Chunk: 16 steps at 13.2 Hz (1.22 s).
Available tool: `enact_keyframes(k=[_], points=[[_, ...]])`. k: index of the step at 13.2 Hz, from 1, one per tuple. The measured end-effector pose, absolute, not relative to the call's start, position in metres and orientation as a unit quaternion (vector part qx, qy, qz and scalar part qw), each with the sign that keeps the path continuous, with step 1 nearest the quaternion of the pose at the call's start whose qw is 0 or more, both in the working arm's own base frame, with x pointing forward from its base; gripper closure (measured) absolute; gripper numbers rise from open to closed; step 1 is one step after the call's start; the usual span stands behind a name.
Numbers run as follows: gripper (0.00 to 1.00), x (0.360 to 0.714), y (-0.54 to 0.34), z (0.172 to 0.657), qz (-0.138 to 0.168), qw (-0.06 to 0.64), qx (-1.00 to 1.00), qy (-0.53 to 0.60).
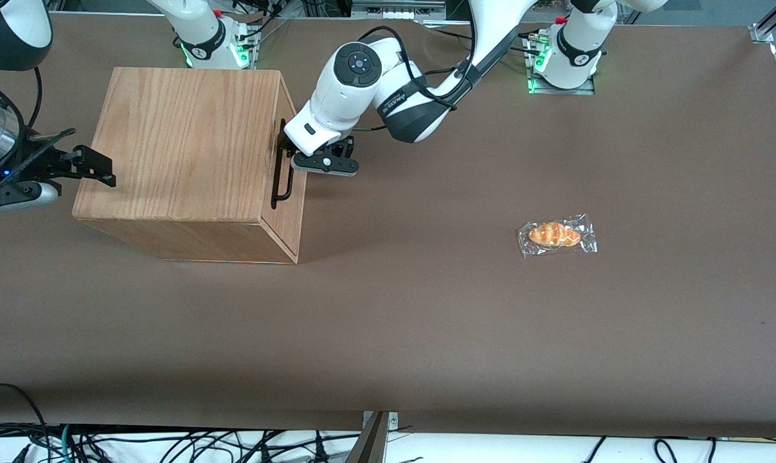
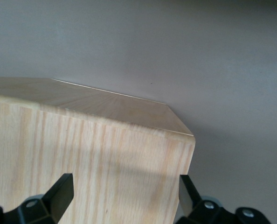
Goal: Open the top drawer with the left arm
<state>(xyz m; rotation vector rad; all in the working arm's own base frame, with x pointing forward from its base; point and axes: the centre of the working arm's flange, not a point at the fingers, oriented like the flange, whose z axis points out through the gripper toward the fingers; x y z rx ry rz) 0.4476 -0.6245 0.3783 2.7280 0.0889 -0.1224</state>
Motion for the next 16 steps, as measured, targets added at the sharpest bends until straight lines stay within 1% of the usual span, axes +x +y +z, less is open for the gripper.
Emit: enact_keyframes(k=[7, 10, 16], points=[[0.00, 0.4465, -0.6253, 0.3768, -0.041, 0.201, 0.978, 0.026], [0.00, 0.4465, -0.6251, 0.3766, -0.035, 0.197, 0.980, 0.017], [0.00, 0.4500, -0.6200, 0.3742, -0.040, 0.185, 0.982, 0.005]])
